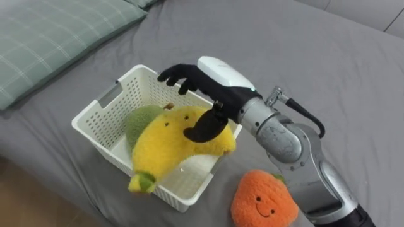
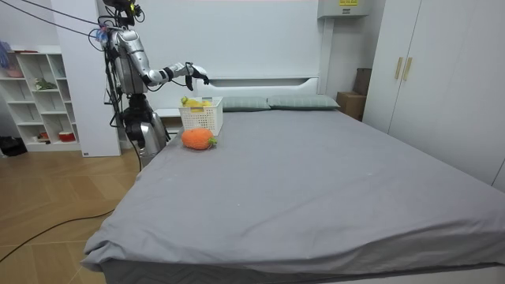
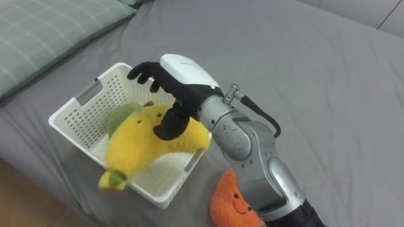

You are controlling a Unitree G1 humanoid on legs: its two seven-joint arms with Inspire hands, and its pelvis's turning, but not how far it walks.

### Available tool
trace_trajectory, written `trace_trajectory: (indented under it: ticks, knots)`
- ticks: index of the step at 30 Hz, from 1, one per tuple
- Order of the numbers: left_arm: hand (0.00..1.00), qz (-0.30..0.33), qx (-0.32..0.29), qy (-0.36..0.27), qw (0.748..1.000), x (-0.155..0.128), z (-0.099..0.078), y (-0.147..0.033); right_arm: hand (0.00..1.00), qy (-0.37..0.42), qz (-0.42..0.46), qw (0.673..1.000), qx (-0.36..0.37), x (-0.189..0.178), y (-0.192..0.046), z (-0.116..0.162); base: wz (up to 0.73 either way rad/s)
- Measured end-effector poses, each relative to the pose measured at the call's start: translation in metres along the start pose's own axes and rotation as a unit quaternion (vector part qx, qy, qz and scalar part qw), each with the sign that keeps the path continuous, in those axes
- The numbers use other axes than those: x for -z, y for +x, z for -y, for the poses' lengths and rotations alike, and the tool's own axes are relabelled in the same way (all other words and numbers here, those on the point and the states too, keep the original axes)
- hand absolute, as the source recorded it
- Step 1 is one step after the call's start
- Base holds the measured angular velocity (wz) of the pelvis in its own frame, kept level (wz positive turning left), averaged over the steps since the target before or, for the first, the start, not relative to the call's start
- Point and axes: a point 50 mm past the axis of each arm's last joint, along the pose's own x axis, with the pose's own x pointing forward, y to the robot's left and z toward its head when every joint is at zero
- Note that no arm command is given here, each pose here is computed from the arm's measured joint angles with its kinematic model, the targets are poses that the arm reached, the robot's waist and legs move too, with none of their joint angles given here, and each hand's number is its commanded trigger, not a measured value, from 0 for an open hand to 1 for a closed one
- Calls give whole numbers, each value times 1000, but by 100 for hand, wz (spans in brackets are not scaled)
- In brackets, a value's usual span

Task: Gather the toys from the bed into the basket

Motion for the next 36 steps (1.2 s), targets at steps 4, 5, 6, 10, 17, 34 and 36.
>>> trace_trajectory:
  ticks: [4, 5, 6, 10, 17, 34, 36]
  knots:
    - [0, 0, 0, 0, 1000, 0, 0, 0, 0, 1, 1, 1000, -5, 0, 0, -1, 0]
    - [0, 0, 0, 0, 1000, 0, 0, 0, 0, 1, 1, 1000, -5, 0, 0, -1, 0]
    - [0, 0, 0, 0, 1000, 0, 0, 0, 0, 1, 1, 1000, -5, 0, 0, -1, 0]
    - [0, 0, 0, 0, 1000, 0, 0, 0, 0, 1, 1, 1000, -8, 0, 0, -1, 0]
    - [0, 0, 0, 0, 1000, 0, 0, 0, 0, 1, 1, 1000, -11, 0, 0, -1, 0]
    - [0, -1, -5, -3, 1000, 0, -1, 0, 0, 10, -9, 999, 44, 7, -3, 11, 0]
    - [0, 2, -7, -4, 1000, -1, -2, 0, 0, 15, -19, 998, 64, 13, -7, 14, 0]
